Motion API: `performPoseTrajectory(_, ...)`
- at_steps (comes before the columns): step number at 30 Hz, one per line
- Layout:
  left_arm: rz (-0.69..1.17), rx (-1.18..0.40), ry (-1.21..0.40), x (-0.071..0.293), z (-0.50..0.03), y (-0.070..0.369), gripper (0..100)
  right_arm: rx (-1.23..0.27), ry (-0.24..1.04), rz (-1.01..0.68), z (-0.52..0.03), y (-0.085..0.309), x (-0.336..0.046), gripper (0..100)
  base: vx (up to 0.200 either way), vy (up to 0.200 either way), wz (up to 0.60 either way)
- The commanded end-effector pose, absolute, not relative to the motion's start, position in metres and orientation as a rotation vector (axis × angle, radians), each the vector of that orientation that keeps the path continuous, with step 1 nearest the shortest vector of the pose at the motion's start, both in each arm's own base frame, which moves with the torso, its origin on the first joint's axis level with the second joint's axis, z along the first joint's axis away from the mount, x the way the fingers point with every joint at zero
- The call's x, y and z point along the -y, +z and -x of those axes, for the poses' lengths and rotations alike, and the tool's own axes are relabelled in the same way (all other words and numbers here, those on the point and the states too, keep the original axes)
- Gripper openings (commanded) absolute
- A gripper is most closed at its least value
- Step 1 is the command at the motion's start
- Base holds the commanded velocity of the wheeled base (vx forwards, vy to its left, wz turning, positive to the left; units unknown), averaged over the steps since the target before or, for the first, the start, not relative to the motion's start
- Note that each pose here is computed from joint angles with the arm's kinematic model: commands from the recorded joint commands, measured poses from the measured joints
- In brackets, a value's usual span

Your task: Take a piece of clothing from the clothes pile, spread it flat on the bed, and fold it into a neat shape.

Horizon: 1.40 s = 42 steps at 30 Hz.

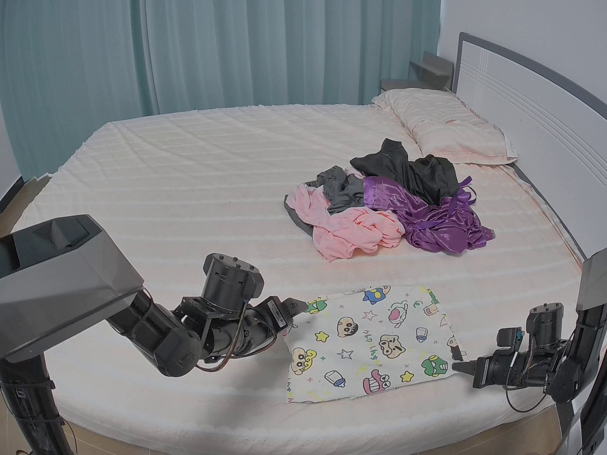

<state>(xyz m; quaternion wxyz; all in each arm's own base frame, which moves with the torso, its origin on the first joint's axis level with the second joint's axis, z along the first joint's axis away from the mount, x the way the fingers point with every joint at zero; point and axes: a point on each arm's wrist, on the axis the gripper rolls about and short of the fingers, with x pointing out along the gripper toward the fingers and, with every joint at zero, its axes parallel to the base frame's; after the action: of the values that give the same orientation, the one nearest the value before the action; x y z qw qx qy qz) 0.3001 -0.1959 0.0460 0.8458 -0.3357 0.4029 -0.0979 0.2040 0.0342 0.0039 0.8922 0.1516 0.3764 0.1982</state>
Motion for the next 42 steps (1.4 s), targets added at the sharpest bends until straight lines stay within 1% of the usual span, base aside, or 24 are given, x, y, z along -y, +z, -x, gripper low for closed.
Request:
performPoseTrajectory(1,0.721,-0.808,-0.212,0.196,-0.301,0.053,100,-0.812,0.401,-0.316,-0.201,-0.001,-0.033,0,0.000,0.000,0.00)
performPoseTrajectory(2,0.724,-0.796,-0.220,0.197,-0.300,0.058,100,-0.809,0.403,-0.314,-0.201,-0.001,-0.033,100,0.000,0.000,0.00)
performPoseTrajectory(4,0.725,-0.792,-0.220,0.197,-0.300,0.059,100,-0.808,0.403,-0.314,-0.201,0.000,-0.033,100,0.000,0.000,0.00)
performPoseTrajectory(5,0.740,-0.771,-0.244,0.199,-0.297,0.069,100,-0.798,0.404,-0.310,-0.201,0.001,-0.033,100,0.000,0.000,0.00)
performPoseTrajectory(7,0.751,-0.763,-0.262,0.204,-0.295,0.074,100,-0.789,0.401,-0.308,-0.202,0.001,-0.033,100,0.000,0.000,0.00)
performPoseTrajectory(11,0.838,-0.766,-0.292,0.219,-0.288,0.083,100,-0.763,0.393,-0.310,-0.206,0.002,-0.031,100,0.000,0.000,0.00)
performPoseTrajectory(14,0.855,-0.771,-0.316,0.227,-0.283,0.084,100,-0.732,0.391,-0.314,-0.209,0.004,-0.030,100,0.000,0.000,0.00)
performPoseTrajectory(20,0.847,-0.778,-0.344,0.235,-0.277,0.080,100,-0.739,0.384,-0.315,-0.209,0.003,-0.030,100,0.000,0.000,0.00)
performPoseTrajectory(25,0.813,-0.819,-0.322,0.239,-0.276,0.061,100,-0.742,0.384,-0.314,-0.209,0.003,-0.030,100,0.000,0.000,0.00)
performPoseTrajectory(26,0.793,-0.846,-0.302,0.241,-0.276,0.049,100,-0.745,0.384,-0.313,-0.209,0.001,-0.030,100,0.000,0.000,0.00)
performPoseTrajectory(29,0.771,-0.872,-0.284,0.242,-0.276,0.038,100,-0.747,0.372,-0.308,-0.210,0.000,-0.030,100,0.000,0.000,0.00)
performPoseTrajectory(42,0.759,-0.889,-0.275,0.244,-0.276,0.030,100,-0.721,0.368,-0.305,-0.213,0.003,-0.030,100,0.000,0.000,0.00)
